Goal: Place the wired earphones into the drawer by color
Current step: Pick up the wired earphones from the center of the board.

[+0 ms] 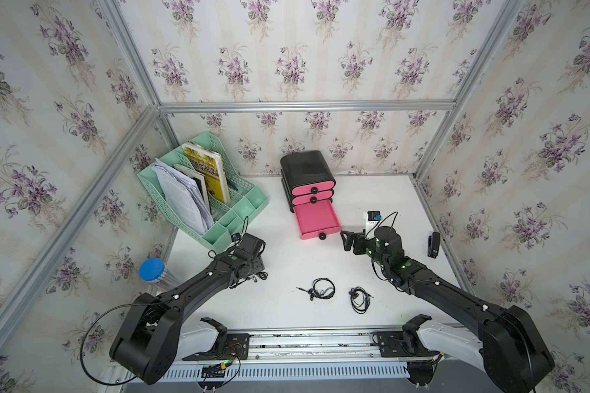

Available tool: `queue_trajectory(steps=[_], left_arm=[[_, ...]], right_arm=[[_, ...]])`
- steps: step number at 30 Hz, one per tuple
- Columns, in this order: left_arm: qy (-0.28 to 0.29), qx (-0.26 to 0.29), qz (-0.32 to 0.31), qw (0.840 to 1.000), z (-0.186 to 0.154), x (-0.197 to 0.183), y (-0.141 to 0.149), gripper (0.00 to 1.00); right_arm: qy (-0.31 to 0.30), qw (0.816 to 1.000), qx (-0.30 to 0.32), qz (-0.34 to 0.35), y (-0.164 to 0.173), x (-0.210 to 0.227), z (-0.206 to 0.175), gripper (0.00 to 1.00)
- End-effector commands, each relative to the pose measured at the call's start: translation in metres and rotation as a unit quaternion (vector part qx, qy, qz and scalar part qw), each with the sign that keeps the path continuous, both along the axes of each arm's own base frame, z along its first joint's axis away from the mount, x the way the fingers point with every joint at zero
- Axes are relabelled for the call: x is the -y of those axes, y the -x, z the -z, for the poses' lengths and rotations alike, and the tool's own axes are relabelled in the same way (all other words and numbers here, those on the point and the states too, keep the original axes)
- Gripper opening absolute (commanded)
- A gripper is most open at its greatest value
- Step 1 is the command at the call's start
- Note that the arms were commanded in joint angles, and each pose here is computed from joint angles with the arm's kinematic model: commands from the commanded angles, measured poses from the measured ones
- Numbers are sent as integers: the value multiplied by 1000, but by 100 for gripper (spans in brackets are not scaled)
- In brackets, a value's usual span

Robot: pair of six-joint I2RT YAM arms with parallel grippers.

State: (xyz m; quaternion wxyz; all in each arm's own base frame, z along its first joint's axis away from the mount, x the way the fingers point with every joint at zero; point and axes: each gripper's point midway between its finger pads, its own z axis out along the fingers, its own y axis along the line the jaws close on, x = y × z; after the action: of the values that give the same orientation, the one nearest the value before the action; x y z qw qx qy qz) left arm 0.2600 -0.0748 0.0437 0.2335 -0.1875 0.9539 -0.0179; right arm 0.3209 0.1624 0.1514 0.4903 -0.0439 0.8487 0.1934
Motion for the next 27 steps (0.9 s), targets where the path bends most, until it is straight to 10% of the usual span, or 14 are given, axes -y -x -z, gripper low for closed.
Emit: queue_trajectory(steps=[1,27], left_arm=[[17,-4,11,1000,6,6,-4,69],[18,-14,6,1000,19,4,-11,18]], right_arm=[[1,1000,11,4,-2,1,-5,99],[2,1000,12,5,-2,2,-4,100]])
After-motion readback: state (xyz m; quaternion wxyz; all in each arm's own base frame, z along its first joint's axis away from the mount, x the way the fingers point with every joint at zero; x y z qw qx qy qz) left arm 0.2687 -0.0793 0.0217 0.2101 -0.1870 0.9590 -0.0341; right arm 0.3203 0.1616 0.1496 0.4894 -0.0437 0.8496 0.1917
